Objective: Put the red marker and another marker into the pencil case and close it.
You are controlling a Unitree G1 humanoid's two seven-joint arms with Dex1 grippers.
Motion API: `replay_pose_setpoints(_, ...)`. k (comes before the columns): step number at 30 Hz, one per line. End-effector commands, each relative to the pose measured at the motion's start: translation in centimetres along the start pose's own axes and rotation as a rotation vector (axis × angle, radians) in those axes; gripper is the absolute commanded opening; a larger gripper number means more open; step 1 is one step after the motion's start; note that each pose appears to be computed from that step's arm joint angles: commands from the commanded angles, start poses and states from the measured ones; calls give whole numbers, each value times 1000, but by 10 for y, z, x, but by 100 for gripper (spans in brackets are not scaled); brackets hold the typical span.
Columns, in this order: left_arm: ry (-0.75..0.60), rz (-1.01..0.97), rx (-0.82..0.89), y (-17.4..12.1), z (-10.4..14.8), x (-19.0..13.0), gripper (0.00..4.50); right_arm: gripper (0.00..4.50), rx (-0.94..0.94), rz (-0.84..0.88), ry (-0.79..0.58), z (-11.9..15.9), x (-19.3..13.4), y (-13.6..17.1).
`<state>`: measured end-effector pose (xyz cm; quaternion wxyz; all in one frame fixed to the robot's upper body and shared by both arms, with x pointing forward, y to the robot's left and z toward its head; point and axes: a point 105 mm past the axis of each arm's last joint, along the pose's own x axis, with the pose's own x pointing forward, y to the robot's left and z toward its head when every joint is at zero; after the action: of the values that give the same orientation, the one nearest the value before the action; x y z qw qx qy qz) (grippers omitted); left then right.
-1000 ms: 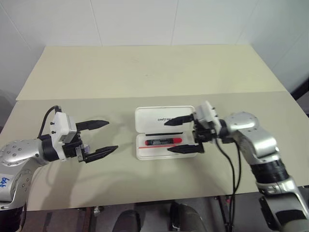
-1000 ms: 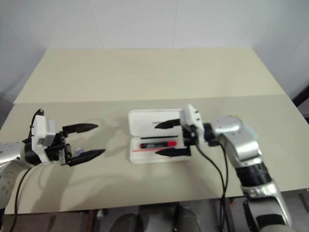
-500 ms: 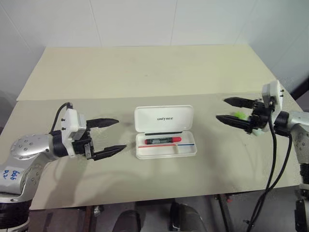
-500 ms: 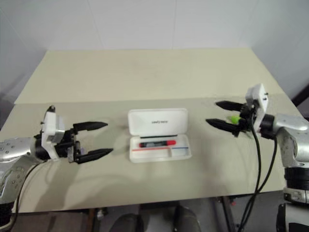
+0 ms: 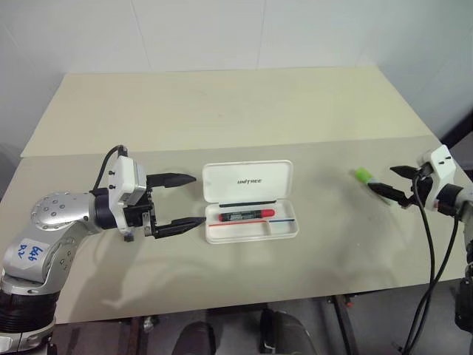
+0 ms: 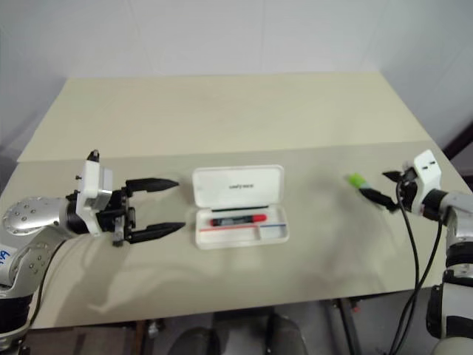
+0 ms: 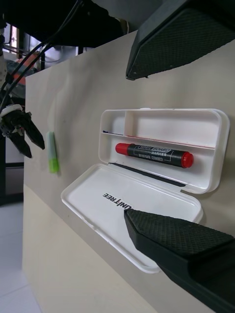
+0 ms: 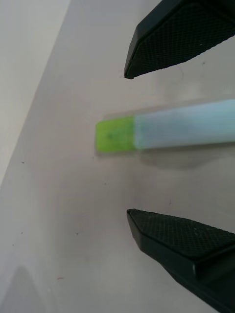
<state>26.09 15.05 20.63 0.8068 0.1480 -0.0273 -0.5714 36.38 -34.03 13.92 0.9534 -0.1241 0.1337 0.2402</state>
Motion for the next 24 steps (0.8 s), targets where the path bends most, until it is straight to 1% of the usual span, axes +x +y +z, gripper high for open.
replay_pose_setpoints(1,-16,-8,32,-1,8,0,450,449,-11,-48,-2,1,1,-7)
replay_pose_setpoints(5,-19,-8,41,-3,11,2,450,449,17,-85,53,-13,7,-8)
replay_pose_setpoints(8,-19,-7,43,-3,11,1,450,449,17,-108,70,-17,9,-9)
replay_pose_setpoints(11,-17,-3,44,-4,12,0,450,449,32,-171,119,-24,7,-16)
replay_pose_setpoints(13,-17,-2,44,-4,12,-1,450,449,51,-179,135,-27,6,-17)
replay_pose_setpoints(16,-15,-3,44,-4,12,-1,450,392,78,-177,157,-32,5,-17)
replay_pose_setpoints(18,-16,-5,46,-4,13,-1,450,321,101,-163,168,-34,4,-15)
replay_pose_setpoints(22,-18,-9,47,-5,14,0,450,179,129,-106,152,-26,4,-11)
replay_pose_setpoints(23,-19,-10,47,-5,14,0,450,138,132,-80,150,-24,5,-9)
replay_pose_setpoints(24,-20,-11,48,-5,14,0,450,109,133,-63,150,-23,6,-7)
